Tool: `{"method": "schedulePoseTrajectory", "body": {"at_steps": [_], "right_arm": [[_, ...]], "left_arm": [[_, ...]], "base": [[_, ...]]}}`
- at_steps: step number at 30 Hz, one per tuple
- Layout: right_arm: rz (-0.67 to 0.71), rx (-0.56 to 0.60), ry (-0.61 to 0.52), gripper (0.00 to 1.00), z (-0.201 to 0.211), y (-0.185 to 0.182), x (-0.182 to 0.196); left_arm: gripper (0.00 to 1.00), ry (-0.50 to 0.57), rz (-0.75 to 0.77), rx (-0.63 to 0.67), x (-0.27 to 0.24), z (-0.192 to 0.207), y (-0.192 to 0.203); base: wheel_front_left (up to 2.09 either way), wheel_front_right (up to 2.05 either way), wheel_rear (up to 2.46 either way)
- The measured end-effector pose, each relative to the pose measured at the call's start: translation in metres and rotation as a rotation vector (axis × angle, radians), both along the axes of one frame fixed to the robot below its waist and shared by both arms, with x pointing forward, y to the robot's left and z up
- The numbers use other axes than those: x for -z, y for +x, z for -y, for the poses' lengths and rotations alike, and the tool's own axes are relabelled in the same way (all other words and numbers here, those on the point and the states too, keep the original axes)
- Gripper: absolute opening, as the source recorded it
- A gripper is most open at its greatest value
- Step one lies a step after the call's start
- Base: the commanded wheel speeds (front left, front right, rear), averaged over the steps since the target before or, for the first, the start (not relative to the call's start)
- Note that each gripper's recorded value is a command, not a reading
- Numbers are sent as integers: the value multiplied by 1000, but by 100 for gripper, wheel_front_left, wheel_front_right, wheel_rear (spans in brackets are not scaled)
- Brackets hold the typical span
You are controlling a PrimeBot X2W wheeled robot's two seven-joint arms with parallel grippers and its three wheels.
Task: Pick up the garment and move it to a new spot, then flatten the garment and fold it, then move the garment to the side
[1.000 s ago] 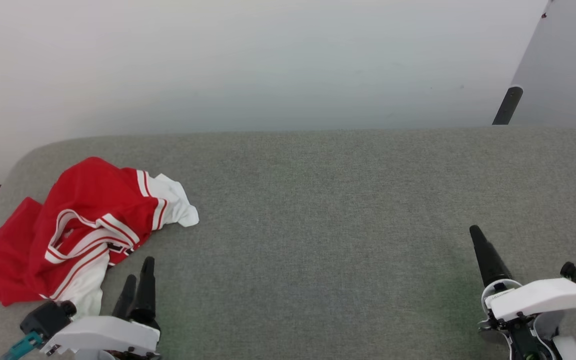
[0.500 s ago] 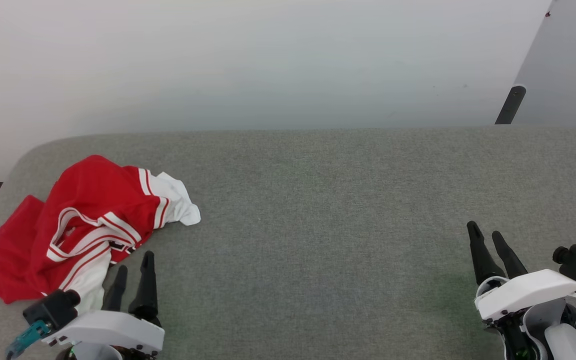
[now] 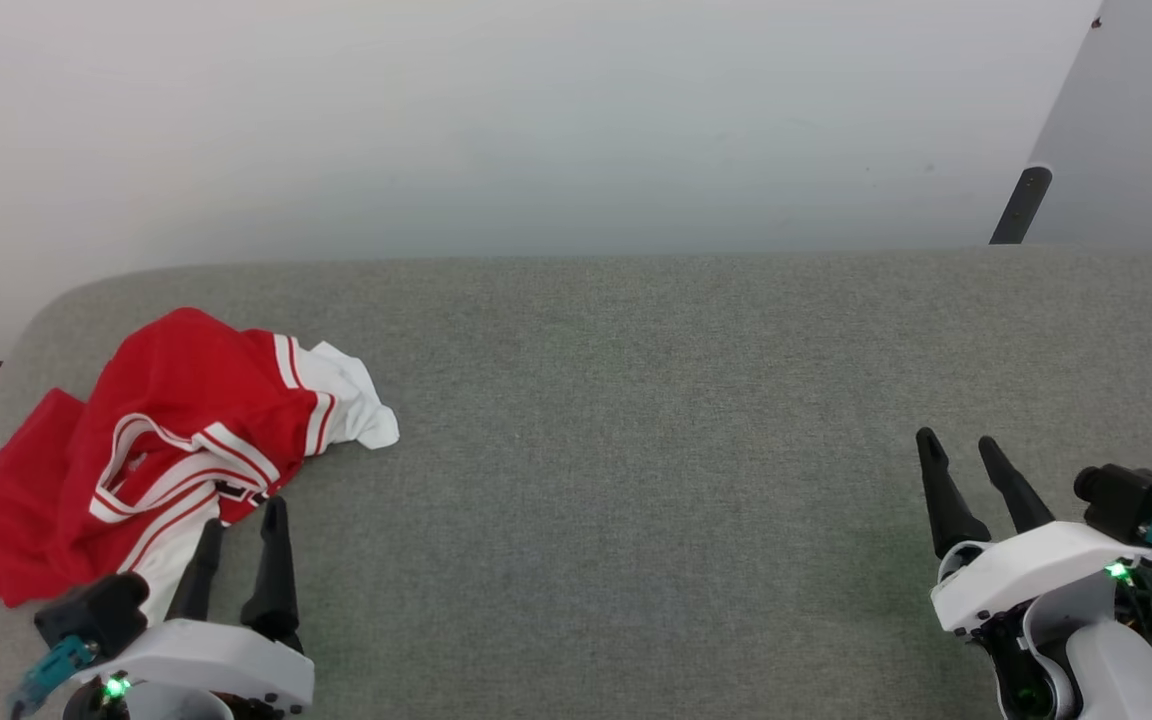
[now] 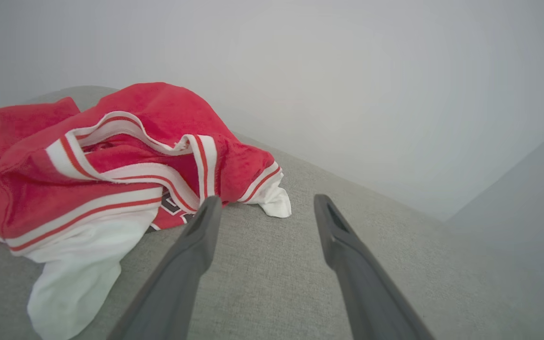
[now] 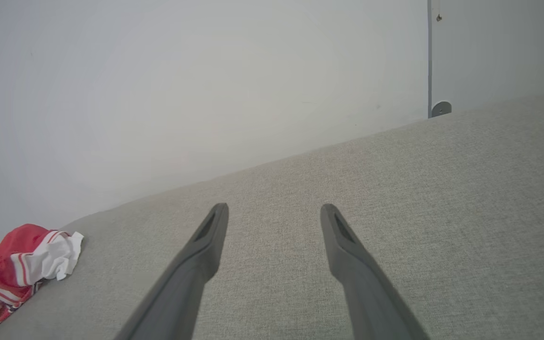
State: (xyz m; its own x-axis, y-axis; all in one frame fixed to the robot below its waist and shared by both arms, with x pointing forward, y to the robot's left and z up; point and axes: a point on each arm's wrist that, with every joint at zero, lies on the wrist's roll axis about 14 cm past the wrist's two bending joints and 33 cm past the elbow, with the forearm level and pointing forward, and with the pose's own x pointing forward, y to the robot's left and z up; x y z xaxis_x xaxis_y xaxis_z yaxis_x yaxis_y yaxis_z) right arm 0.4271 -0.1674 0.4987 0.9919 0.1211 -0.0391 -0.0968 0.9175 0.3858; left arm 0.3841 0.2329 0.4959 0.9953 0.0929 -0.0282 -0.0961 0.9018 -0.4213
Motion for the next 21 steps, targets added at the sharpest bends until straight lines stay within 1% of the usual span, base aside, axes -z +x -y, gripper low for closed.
{"method": "schedulePoseTrajectory", "body": {"at_steps": [4,14,21], "right_arm": [[12,-9,-61,100,0,2,-1],[26,-14,-172,100,2,2,2],[36,-22,-230,100,2,1,2]], "left_arm": [[100,57,-5,12,1,2,0],[100,184,-4,43,2,6,2],[100,226,8,43,0,4,0]], "base": [[0,0,0],[0,0,0],[0,0,0]]}}
